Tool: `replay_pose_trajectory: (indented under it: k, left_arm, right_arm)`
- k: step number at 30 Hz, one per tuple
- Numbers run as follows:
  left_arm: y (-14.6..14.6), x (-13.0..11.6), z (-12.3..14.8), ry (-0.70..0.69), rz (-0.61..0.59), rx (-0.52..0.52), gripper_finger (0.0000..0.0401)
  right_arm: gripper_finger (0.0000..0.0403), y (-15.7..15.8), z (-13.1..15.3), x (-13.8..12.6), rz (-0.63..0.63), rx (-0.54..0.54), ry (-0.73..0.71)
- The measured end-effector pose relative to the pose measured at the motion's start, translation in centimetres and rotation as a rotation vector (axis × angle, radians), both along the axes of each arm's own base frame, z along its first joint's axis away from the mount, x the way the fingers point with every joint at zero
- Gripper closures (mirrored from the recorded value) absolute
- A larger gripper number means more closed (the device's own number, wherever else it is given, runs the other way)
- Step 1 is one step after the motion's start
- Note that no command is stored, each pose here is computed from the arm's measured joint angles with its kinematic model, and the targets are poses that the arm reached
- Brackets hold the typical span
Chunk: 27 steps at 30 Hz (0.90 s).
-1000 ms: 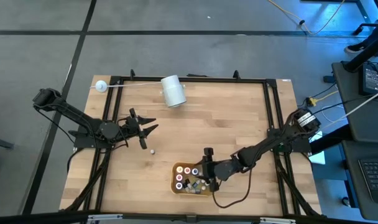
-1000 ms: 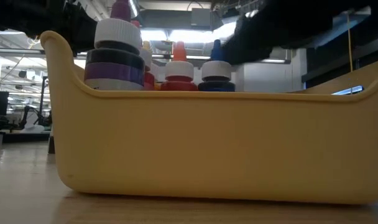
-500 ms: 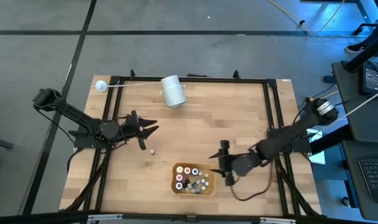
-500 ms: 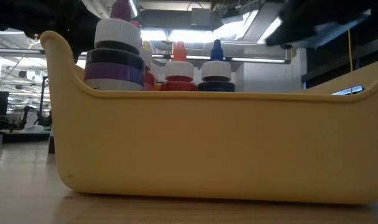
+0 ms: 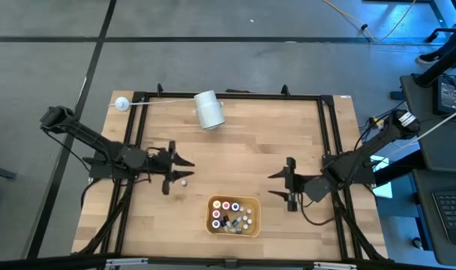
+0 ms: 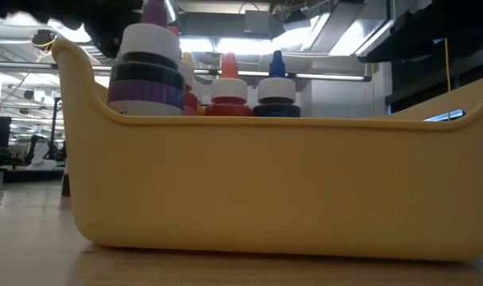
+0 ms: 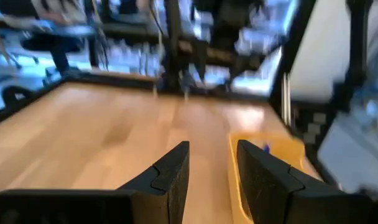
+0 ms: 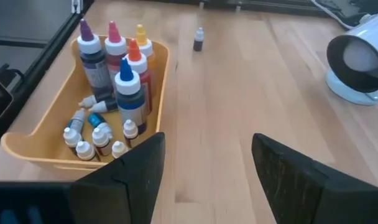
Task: Pick & Place food coloring
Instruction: Put the small red food coloring bottle into the yellow bin
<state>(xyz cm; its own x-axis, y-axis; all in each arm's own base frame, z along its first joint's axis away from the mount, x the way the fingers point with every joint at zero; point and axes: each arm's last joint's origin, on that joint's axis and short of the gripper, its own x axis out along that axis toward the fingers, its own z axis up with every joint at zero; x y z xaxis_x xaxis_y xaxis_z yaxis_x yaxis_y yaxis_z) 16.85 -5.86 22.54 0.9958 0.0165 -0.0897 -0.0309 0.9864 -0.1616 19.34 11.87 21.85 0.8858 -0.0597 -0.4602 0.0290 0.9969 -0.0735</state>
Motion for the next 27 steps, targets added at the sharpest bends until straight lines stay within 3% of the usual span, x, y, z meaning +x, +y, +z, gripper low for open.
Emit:
replay_pose_trajectory:
  k: [4,11,14,21,27]
  left_arm:
    - [-0.8,1.6,1.6,0.242,0.023,0.029,0.0271]
    - [-1.7,3.6,2.0,0.686,0.174,-0.075,0.0271]
    - [-2.0,4.1,0.6,0.787,0.201,-0.115,0.0271]
    - [-2.8,5.1,-2.2,0.959,0.127,-0.131,0.0271]
    - [-2.4,5.7,-3.6,1.021,0.209,-0.105,0.0271]
  right_arm:
    - [0.0161,-0.1,0.0,0.1,-0.013,-0.003,-0.004]
    - [0.0161,-0.2,0.0,0.1,-0.016,0.0,-0.004]
    - [0.0161,-0.2,0.0,0.1,-0.016,-0.001,-0.004]
    - [0.0161,-0.2,0.0,0.1,-0.016,0.0,-0.004]
    - [0.0161,-0.2,0.0,0.1,-0.016,-0.001,-0.004]
